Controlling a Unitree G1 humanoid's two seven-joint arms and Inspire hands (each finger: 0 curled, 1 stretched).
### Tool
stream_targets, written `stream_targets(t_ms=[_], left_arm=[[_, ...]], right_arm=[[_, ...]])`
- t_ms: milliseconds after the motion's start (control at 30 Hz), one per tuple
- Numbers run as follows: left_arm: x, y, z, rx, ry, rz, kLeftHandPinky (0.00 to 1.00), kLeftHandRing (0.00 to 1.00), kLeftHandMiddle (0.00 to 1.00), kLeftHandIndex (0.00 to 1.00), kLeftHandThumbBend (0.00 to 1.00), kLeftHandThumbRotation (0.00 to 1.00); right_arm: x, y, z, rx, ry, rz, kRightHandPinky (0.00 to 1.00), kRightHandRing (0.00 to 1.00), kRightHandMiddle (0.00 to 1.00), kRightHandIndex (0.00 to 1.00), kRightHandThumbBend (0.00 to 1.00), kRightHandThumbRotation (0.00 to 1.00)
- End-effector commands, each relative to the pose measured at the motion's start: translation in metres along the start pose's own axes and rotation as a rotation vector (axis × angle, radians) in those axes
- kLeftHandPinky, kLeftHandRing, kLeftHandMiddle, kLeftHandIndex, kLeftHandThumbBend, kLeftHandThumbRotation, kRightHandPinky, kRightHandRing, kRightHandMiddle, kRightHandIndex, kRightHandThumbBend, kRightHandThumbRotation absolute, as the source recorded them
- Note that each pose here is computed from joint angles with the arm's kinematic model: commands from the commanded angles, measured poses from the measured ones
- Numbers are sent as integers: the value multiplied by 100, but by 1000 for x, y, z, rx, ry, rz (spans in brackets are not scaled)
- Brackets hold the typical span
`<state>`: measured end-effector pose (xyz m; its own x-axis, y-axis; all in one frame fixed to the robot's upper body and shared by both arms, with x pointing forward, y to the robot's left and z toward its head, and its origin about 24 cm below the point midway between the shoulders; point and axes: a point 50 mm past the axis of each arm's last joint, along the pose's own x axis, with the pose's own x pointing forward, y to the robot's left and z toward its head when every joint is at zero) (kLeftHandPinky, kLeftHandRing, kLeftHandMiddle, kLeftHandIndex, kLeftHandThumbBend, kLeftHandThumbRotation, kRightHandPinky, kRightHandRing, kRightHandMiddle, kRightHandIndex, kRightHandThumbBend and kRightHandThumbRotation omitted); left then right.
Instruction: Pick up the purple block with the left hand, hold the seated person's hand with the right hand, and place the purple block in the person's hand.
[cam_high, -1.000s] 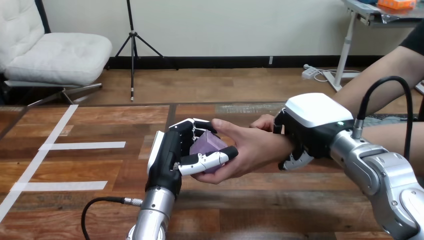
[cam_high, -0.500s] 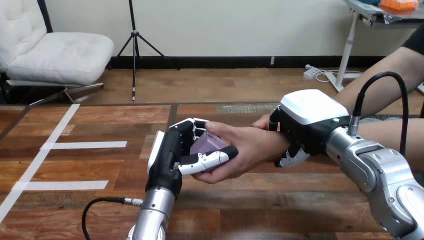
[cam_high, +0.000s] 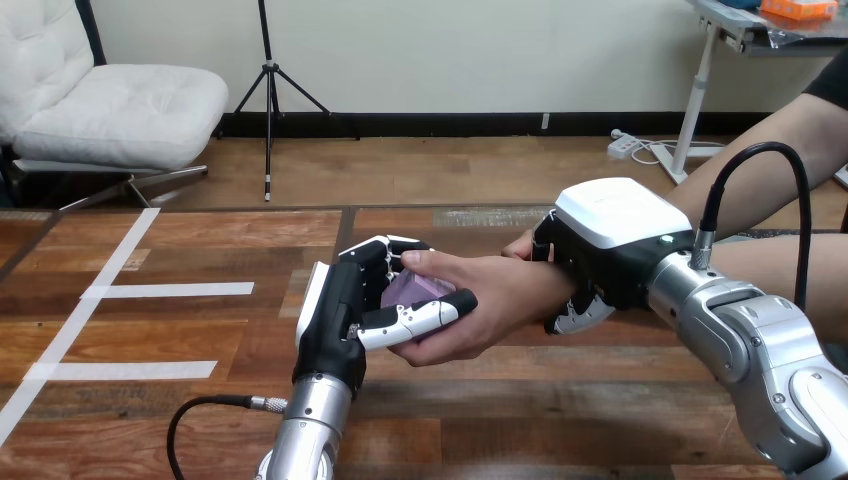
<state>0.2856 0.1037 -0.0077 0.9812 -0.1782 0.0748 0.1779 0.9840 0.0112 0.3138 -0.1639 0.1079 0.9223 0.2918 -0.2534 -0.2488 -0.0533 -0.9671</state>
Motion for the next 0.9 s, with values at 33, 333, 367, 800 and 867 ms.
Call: stream_targets(t_ms=[33,333,367,800,867], left_arm=[[24,-19,27,-13,-108,-66,33,40,48,50,88,13],[25,-24,29,-16,-110,-78,33,40,48,50,88,13],[25,-25,29,-15,-112,-78,34,40,48,50,88,13],[26,-29,31,-10,-119,-85,33,40,48,50,87,14],[26,-30,31,-10,-118,-86,33,40,48,50,87,14]], right_arm=[[6,-29,-5,-27,25,-95,42,48,54,53,65,0],[7,-30,-4,-28,24,-94,42,48,54,53,65,0],[7,-30,-4,-27,24,-93,42,48,54,53,65,0],[7,-30,-3,-21,23,-90,42,48,54,53,65,0],[7,-30,-3,-23,22,-92,42,48,54,53,65,0]])
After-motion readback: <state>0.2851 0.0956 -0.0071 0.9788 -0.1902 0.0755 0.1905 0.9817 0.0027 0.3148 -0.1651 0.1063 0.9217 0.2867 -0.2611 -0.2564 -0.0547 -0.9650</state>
